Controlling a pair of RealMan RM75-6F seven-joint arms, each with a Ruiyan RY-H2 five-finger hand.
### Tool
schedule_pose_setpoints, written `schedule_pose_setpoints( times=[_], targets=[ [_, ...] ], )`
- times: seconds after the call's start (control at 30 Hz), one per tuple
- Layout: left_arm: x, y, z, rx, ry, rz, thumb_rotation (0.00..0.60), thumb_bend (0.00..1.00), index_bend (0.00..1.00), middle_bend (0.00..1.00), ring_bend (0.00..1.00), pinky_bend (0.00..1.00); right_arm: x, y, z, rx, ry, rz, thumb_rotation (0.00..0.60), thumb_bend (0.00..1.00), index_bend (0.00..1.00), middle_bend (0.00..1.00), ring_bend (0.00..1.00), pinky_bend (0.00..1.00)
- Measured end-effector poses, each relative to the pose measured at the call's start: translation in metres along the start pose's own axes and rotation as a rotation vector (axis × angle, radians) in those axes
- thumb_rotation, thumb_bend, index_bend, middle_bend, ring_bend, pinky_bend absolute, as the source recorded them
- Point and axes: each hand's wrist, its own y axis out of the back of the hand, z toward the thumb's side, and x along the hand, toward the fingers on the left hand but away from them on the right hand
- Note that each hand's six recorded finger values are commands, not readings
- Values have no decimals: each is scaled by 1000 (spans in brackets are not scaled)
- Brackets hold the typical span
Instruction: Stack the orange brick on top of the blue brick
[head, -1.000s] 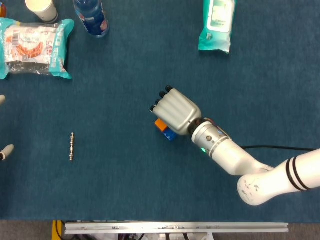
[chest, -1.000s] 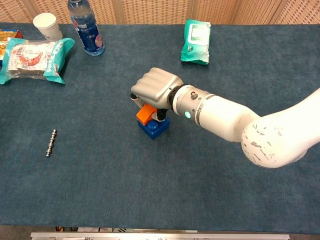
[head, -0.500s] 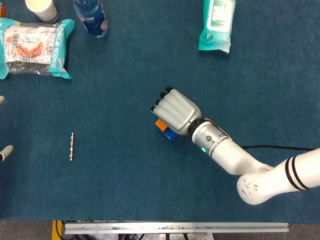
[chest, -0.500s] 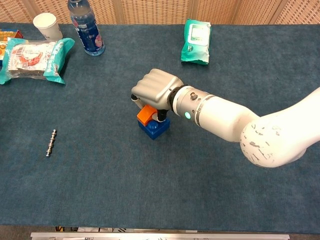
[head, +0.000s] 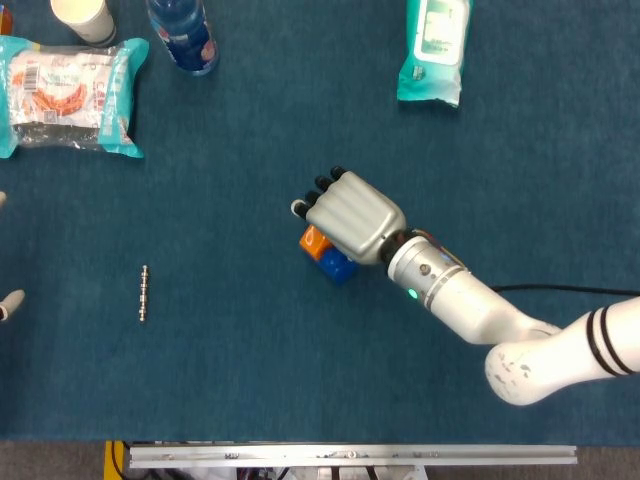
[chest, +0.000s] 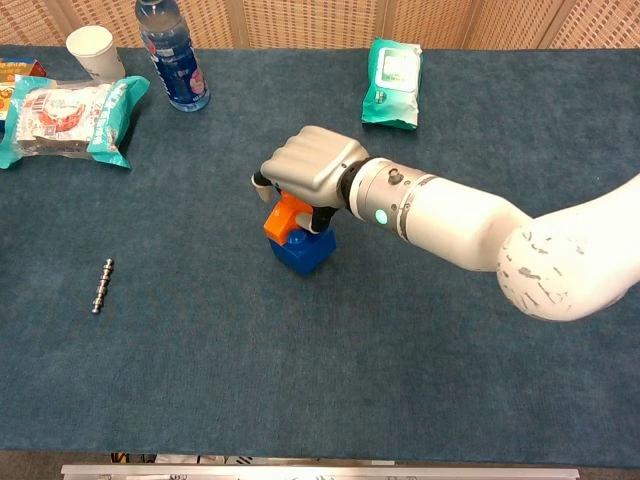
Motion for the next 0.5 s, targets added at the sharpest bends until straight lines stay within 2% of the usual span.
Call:
schedule_pose_setpoints(
  times=[0.27,0.5],
  targets=[
    [3,2,0,1,6,3,600,149,102,105,158,103,16,12,-32,-17,-54,-24,600,371,225,314,199,261],
    [6,6,-1,-4,14,25,600,149,102,105,158,103,52,10,-97,-1,-208,-61,600,371,246,344,199,258]
  ],
)
